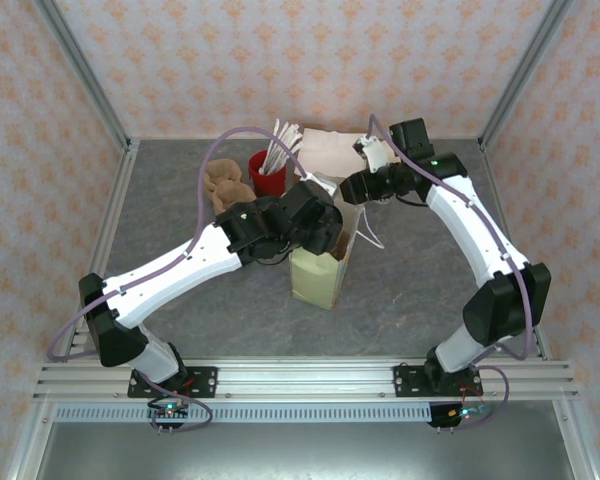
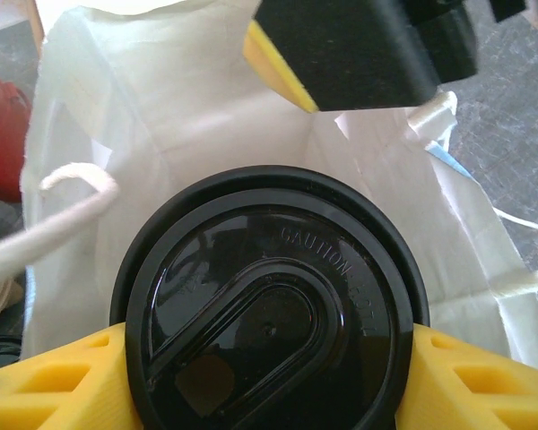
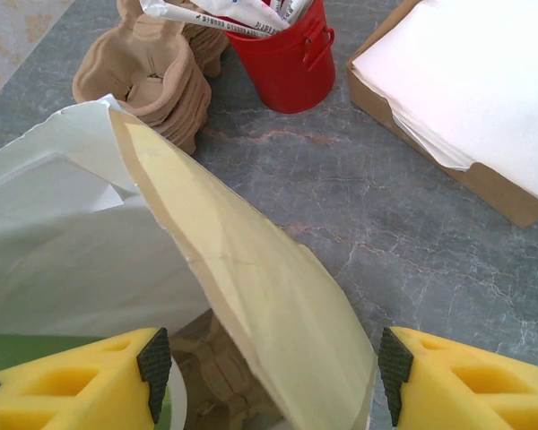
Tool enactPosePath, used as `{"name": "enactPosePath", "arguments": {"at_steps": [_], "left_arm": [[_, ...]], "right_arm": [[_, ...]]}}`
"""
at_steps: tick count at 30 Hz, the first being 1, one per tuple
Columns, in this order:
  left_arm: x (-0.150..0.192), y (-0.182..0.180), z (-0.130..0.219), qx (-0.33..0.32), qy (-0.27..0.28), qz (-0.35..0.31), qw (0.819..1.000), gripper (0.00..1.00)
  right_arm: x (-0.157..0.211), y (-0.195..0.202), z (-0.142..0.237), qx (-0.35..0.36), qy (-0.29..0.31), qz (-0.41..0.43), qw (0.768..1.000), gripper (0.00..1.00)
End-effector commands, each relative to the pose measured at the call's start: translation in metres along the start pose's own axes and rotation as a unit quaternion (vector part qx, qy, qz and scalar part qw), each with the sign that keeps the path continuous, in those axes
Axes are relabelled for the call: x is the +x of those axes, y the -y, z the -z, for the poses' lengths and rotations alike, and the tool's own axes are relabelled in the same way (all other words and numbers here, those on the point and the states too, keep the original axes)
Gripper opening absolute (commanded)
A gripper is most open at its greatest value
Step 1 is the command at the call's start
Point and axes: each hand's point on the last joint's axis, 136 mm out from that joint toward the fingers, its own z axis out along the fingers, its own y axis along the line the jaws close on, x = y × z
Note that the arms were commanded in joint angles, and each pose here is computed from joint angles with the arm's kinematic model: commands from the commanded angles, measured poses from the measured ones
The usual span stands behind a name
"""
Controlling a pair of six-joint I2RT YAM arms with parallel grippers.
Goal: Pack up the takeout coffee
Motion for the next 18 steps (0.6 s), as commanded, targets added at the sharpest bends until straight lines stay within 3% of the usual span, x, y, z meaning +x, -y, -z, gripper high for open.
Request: {"name": "enactPosePath", "arguments": {"at_steps": [1,3,7,9,11,12,18], "left_arm": [[-0.004,-0.001,0.007,0.008,0.006,0.005,1.000,0.63],[-0.005,0.000,0.007,0.007,0.008,0.004,1.000,0.63],[-0.007,-0.003,0.007,0.003,0.009,0.001,1.000,0.63],[-0.008,-0.005,0.007,0.000,0.009,0.004,1.000,0.63],[-0.010,-0.007,0.007,0.000,0.012,0.010,1.000,0.63],[-0.011,-0.007,0.008,-0.001,0.015,0.012,1.000,0.63],[-0.020,-0.018,0.017,-0.022,0.043,0.025,0.998,0.61]], "right_arm": [[-0.011,-0.004,0.006,-0.010,0.010,0.039,0.999,0.64],[-0.011,-0.004,0.002,-0.017,0.007,0.037,0.999,0.62],[-0.016,-0.006,-0.002,-0.029,0.006,0.034,0.999,0.44],[-0.020,-0.008,0.001,-0.035,0.009,0.036,0.999,0.29],[-0.026,-0.017,0.006,-0.052,0.019,0.042,0.998,0.05],[-0.028,-0.020,0.009,-0.058,0.024,0.045,0.997,0.00],[-0.036,-0.044,0.026,-0.087,0.053,0.064,0.993,0.00]]}}
